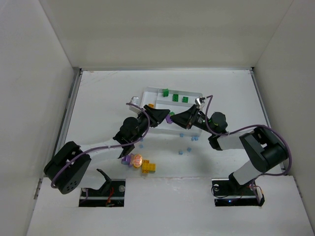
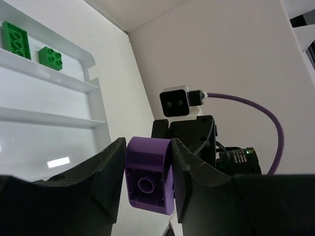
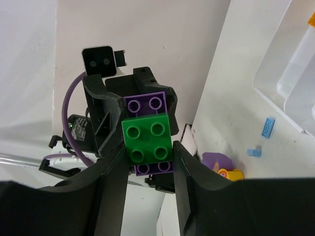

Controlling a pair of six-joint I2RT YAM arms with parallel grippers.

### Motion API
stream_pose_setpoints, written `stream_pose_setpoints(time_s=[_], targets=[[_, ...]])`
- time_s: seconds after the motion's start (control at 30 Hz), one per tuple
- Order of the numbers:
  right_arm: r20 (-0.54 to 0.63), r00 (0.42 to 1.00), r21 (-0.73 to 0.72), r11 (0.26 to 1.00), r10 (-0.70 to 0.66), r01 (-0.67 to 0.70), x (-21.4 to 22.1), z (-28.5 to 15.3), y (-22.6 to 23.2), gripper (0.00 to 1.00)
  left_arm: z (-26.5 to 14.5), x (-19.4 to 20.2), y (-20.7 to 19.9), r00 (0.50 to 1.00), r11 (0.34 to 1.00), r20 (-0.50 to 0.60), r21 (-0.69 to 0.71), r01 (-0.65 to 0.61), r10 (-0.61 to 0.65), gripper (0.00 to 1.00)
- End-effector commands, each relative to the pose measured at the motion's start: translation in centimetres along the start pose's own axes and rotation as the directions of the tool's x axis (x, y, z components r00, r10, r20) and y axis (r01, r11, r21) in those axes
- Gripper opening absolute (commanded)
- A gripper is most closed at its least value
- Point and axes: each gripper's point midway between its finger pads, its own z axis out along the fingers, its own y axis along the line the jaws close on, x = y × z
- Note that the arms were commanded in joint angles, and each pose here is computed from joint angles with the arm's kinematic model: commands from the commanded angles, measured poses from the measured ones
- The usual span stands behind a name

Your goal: Sort the legos into containers by color

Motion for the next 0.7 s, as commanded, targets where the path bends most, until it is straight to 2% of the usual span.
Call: stream_pose_setpoints(time_s=[0.0, 0.47, 0.57, 0.67], targets=[[0.055, 0.996, -0.071, 0.995, -0.070, 0.073, -1.4, -0.6, 1.6, 0.32, -1.0, -1.5, -1.5, 1.000, 0.998, 0.029, 0.060, -0.010, 0.009, 0.19], [0.091, 0.990, -0.020, 0.994, -0.104, 0.107, -2.9, -0.8, 0.8, 0.30, -2.6, -1.9, 1.6, 1.000, 1.000, 0.001, -0.005, -0.027, 0.027, 0.17], [0.136, 0.986, 0.059, 0.994, -0.100, 0.093, -4.7, -0.7, -0.9, 0.29, -2.6, -2.3, 1.8, 0.999, 0.999, 0.010, -0.010, -0.040, 0.040, 0.17], [0.207, 0.972, 0.208, 0.976, -0.109, 0.065, -7.4, -0.6, -3.8, 0.30, -2.2, -2.4, 1.6, 0.997, 0.997, 0.014, -0.015, -0.070, 0.070, 0.17]])
